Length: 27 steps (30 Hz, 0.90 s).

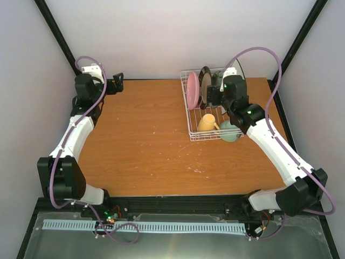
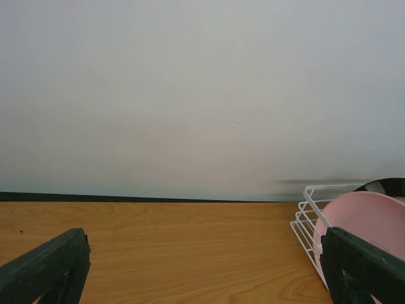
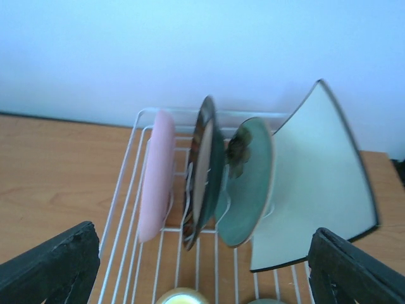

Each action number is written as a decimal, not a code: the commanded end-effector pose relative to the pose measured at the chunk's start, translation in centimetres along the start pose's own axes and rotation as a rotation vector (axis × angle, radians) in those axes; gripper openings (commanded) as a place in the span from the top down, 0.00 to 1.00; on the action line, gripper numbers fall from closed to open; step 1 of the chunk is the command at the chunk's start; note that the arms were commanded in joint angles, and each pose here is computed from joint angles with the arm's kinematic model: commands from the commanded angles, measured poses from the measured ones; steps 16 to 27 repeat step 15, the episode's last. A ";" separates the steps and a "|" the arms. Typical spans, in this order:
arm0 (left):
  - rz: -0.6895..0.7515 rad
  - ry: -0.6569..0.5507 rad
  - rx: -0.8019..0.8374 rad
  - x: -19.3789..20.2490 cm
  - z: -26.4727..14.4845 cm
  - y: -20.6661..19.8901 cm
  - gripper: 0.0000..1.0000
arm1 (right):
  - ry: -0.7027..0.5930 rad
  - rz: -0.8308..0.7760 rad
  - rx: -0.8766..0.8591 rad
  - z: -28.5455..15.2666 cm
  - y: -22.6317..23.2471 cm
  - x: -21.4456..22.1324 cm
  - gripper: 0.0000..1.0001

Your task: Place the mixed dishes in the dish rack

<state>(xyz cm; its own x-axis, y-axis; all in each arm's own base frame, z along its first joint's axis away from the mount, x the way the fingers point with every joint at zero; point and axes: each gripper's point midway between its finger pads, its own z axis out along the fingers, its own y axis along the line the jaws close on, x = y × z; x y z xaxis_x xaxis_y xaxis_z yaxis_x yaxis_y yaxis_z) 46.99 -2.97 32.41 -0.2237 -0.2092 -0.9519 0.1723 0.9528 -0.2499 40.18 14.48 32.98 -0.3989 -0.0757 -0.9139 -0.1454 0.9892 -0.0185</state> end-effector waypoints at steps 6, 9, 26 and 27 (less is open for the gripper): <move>0.014 -0.061 0.036 -3.4 1.7 -0.4 0.00 | -0.177 0.078 0.187 -4.3 -4.7 -4.8 0.09; 0.011 -0.067 0.053 -3.9 2.3 -0.6 0.00 | -0.200 0.088 0.204 -4.9 -5.2 -5.4 0.07; -0.007 -0.054 0.063 -3.9 3.6 -0.4 0.00 | -0.193 0.092 0.252 -5.0 -6.0 -5.7 0.00; -0.007 -0.054 0.063 -3.9 3.6 -0.4 0.00 | -0.193 0.092 0.252 -5.0 -6.0 -5.7 0.00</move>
